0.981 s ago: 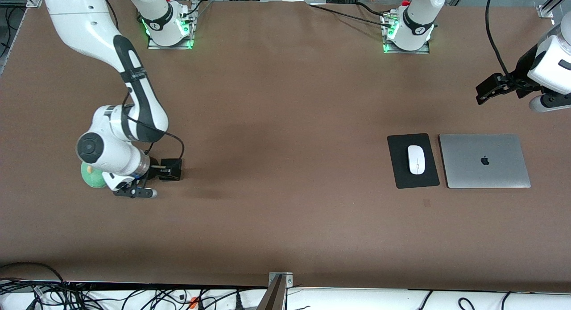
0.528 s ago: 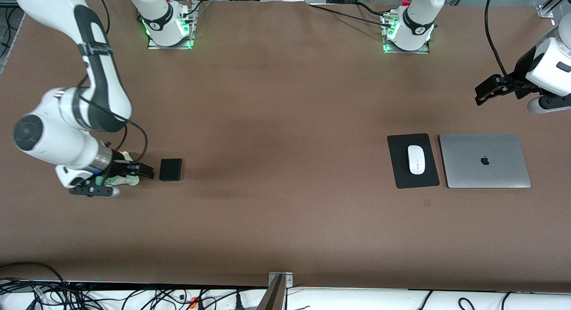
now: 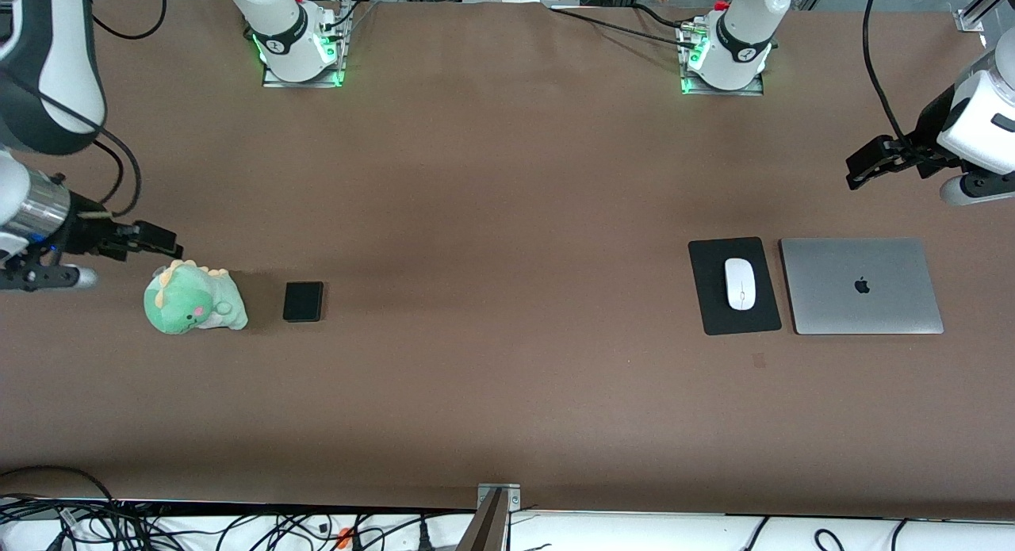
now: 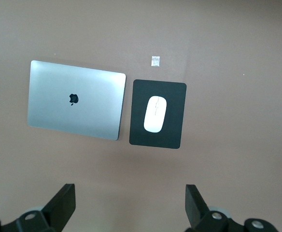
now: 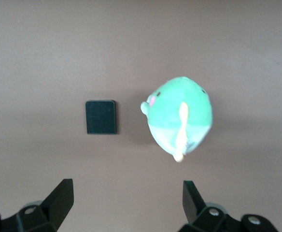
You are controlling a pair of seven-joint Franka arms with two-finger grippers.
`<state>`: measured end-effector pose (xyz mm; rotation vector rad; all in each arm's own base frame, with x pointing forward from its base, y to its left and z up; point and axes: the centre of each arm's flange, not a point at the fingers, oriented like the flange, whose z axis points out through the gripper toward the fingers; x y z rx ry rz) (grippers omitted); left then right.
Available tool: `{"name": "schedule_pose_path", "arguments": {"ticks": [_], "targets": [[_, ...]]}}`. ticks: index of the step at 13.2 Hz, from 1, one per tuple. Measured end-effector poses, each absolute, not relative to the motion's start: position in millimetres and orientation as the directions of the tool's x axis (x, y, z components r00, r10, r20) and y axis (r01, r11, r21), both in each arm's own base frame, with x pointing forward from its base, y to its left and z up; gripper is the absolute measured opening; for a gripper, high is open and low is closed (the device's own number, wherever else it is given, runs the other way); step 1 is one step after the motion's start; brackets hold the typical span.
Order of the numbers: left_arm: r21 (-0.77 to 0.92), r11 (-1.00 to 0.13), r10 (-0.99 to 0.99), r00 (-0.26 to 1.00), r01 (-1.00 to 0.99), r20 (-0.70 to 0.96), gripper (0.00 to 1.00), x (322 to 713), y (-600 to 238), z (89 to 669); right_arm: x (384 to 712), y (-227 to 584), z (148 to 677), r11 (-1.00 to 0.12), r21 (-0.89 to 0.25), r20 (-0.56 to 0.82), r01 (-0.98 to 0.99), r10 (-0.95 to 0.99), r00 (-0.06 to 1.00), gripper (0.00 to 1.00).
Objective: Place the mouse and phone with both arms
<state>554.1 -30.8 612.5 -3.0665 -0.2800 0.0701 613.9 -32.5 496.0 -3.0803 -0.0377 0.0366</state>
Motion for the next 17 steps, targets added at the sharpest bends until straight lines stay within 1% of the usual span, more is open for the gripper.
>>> {"name": "schedule_pose_path", "arguments": {"ticks": [2, 5, 8, 13, 17], "targets": [[-0.065, -0.981, 0.183, 0.982, 0.18, -0.039, 1.0, 554.3, -30.3, 612.4, 602.5, -33.1, 517.9, -0.998, -0.054, -0.02, 0.031, 0.032, 0.999, 1.0], [-0.065, -0.981, 0.183, 0.982, 0.181, -0.039, 1.0, 554.4, -30.1, 612.2, 583.1, -36.3, 542.1, -1.0, -0.025, -0.052, -0.011, -0.009, 0.999, 1.0], [-0.065, -0.981, 0.184, 0.982, 0.181, -0.04, 1.0, 554.8, -29.7, 611.6, 568.8, -36.6, 566.2, -0.999, -0.021, -0.039, -0.034, -0.033, 0.999, 1.0], [-0.066, -0.981, 0.185, 0.982, 0.182, -0.041, 1.0, 554.9, -29.1, 611.3, 564.4, -39.9, 569.6, -0.996, -0.021, -0.046, -0.088, -0.087, 0.995, 1.0], [-0.066, -0.981, 0.187, 0.981, 0.184, -0.041, 1.0, 555.0, -27.9, 611.3, 574.5, -35.1, 580.9, -0.997, -0.015, -0.015, -0.082, -0.082, 0.997, 1.0]]}}
